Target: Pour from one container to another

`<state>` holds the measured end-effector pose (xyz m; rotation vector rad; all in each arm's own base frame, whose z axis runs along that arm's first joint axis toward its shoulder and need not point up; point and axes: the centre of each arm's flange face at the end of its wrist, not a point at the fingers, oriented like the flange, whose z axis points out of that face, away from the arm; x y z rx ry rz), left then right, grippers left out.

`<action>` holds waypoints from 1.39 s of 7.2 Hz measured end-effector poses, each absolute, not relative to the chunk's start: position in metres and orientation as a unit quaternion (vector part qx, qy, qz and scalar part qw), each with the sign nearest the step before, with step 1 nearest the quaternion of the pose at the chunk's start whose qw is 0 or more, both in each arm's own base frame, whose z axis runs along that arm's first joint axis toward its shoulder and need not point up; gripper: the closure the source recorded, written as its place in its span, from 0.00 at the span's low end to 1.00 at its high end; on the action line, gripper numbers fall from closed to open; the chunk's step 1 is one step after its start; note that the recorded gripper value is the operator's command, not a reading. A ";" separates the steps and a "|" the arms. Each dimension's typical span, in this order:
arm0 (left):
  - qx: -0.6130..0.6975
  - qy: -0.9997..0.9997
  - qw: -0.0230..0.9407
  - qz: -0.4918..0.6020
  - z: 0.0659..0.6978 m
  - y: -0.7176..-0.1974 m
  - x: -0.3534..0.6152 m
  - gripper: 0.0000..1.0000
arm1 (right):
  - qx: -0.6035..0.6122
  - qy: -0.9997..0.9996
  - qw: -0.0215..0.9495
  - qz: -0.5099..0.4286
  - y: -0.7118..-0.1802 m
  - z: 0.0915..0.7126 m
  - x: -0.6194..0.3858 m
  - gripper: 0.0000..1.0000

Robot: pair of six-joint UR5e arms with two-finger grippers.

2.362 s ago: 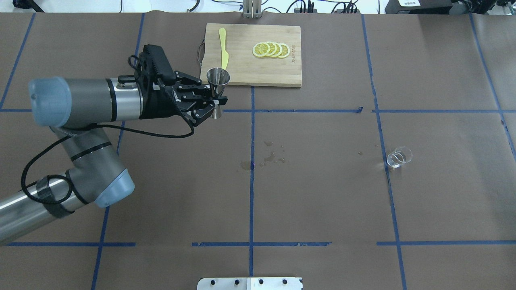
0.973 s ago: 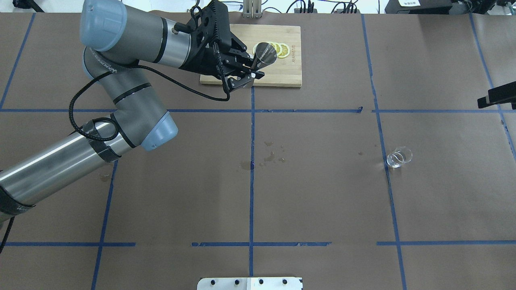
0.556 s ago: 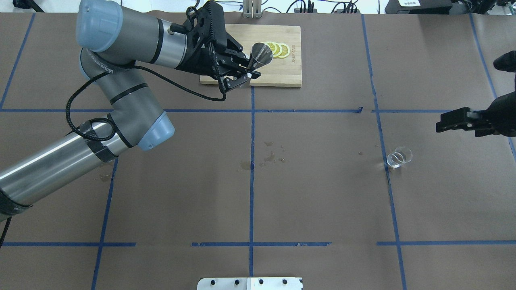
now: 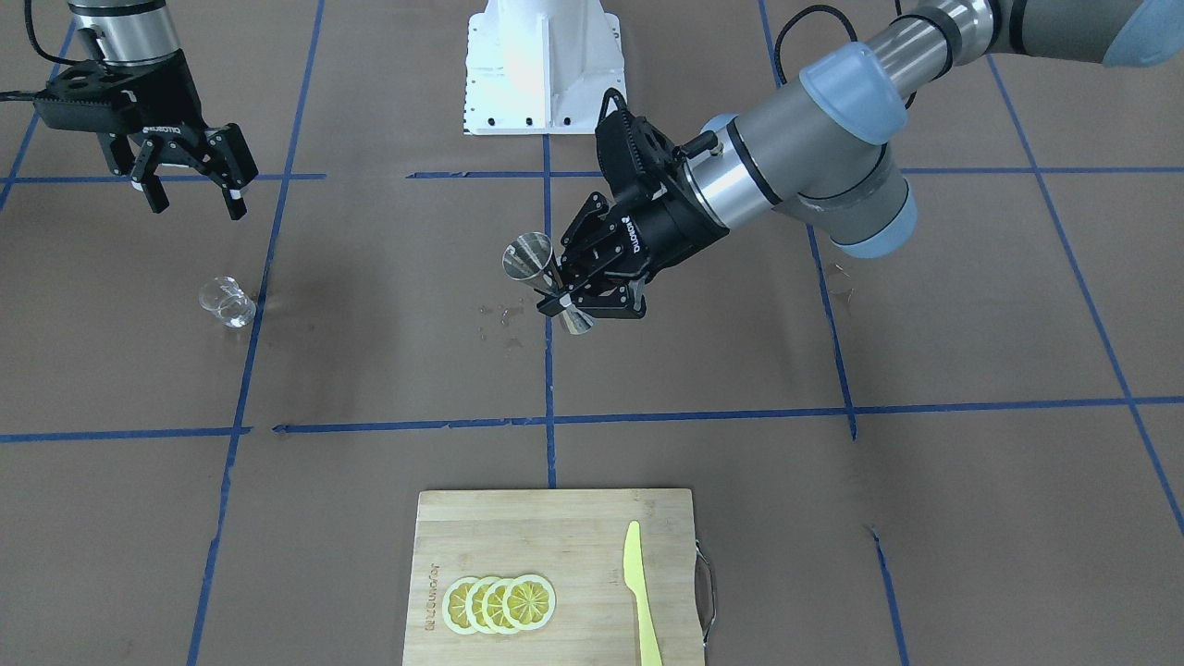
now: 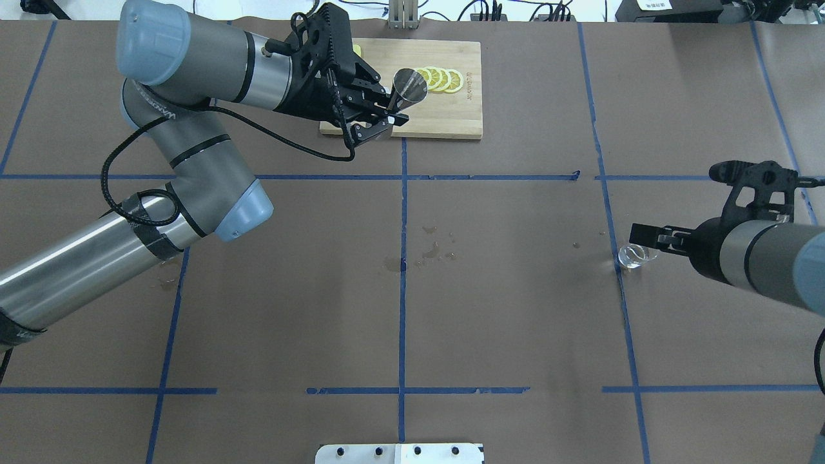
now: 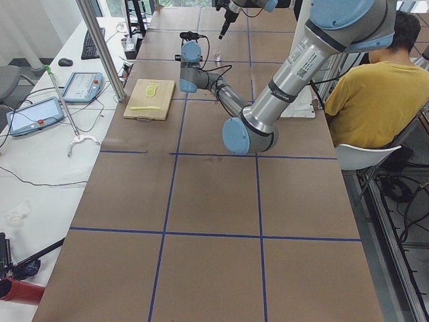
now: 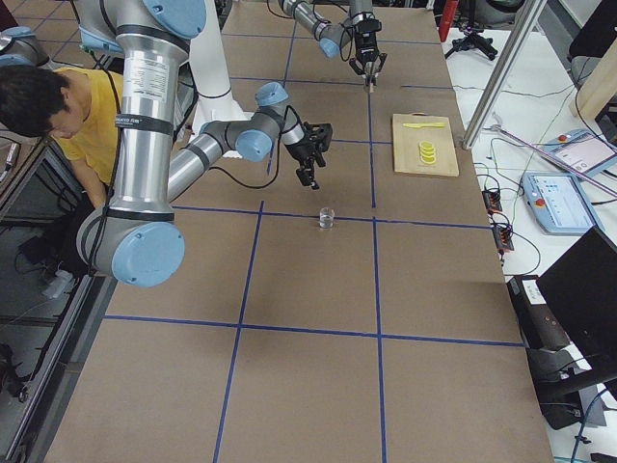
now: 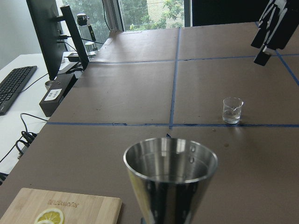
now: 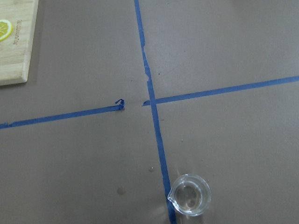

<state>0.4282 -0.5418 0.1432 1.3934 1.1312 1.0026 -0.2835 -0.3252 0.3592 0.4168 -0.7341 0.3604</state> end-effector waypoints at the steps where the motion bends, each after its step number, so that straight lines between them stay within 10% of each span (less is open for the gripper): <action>1: 0.580 0.471 0.518 0.417 0.146 -0.542 0.428 1.00 | 0.238 -0.338 0.892 0.184 -0.311 0.366 -0.303 0.00; 10: 0.576 0.470 0.522 0.417 0.156 -0.541 0.427 1.00 | 0.491 -0.288 0.795 0.212 -0.252 0.523 -0.387 0.00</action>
